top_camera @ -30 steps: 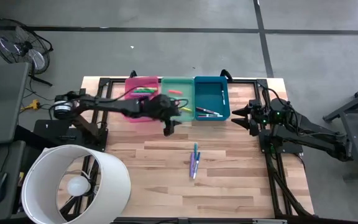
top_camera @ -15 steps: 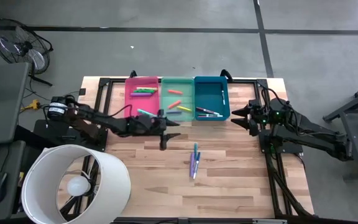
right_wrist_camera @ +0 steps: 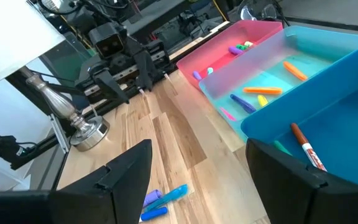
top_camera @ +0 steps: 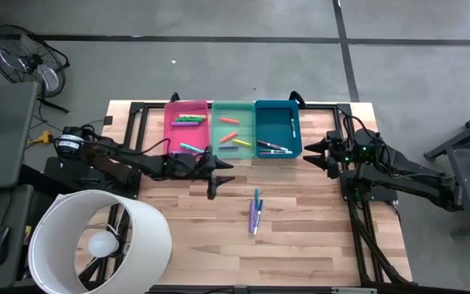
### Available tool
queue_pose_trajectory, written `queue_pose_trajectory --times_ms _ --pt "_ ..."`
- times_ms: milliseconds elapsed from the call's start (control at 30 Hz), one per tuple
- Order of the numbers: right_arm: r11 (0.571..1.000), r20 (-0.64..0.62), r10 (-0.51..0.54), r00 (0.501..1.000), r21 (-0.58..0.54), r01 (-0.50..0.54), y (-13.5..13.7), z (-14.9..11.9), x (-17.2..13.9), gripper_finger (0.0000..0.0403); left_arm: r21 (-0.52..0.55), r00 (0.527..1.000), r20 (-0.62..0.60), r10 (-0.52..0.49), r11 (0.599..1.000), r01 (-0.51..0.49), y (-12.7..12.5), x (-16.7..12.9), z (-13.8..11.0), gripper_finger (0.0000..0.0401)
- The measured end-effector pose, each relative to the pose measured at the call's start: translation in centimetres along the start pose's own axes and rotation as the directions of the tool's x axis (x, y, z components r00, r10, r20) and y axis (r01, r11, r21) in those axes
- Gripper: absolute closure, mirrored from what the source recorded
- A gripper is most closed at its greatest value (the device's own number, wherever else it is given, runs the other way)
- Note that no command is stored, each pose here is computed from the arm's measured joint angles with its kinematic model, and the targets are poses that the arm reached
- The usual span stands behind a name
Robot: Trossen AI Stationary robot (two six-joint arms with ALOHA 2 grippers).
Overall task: Pick & Place Markers
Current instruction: Put the purple marker into the red bin
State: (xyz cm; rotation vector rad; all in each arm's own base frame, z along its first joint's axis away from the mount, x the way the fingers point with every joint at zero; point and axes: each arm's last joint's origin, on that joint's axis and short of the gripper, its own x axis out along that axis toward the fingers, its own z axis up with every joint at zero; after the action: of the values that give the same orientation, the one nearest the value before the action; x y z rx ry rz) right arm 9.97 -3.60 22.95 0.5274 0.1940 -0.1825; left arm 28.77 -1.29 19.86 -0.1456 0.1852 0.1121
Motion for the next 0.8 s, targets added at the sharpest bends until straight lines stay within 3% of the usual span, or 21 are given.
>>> queue_pose_trajectory --times_ms 367,700,800 --pt "1.0 0.0 0.0 1.0 0.0 0.0 0.0 0.0 0.0 0.0153 -0.003 1.0 0.01 -0.012 1.0 0.012 -0.19 0.32 0.8 0.0208" --pt "1.0 0.0 0.0 1.0 0.0 0.0 0.0 0.0 0.0 0.0153 -0.056 1.0 -0.002 -0.014 0.998 0.014 -0.18 0.32 0.69 0.0208" --pt "1.0 0.0 0.0 1.0 0.0 0.0 0.0 0.0 0.0 0.0153 -0.117 1.0 0.001 -0.015 0.993 0.015 -0.19 0.32 0.72 0.0208"
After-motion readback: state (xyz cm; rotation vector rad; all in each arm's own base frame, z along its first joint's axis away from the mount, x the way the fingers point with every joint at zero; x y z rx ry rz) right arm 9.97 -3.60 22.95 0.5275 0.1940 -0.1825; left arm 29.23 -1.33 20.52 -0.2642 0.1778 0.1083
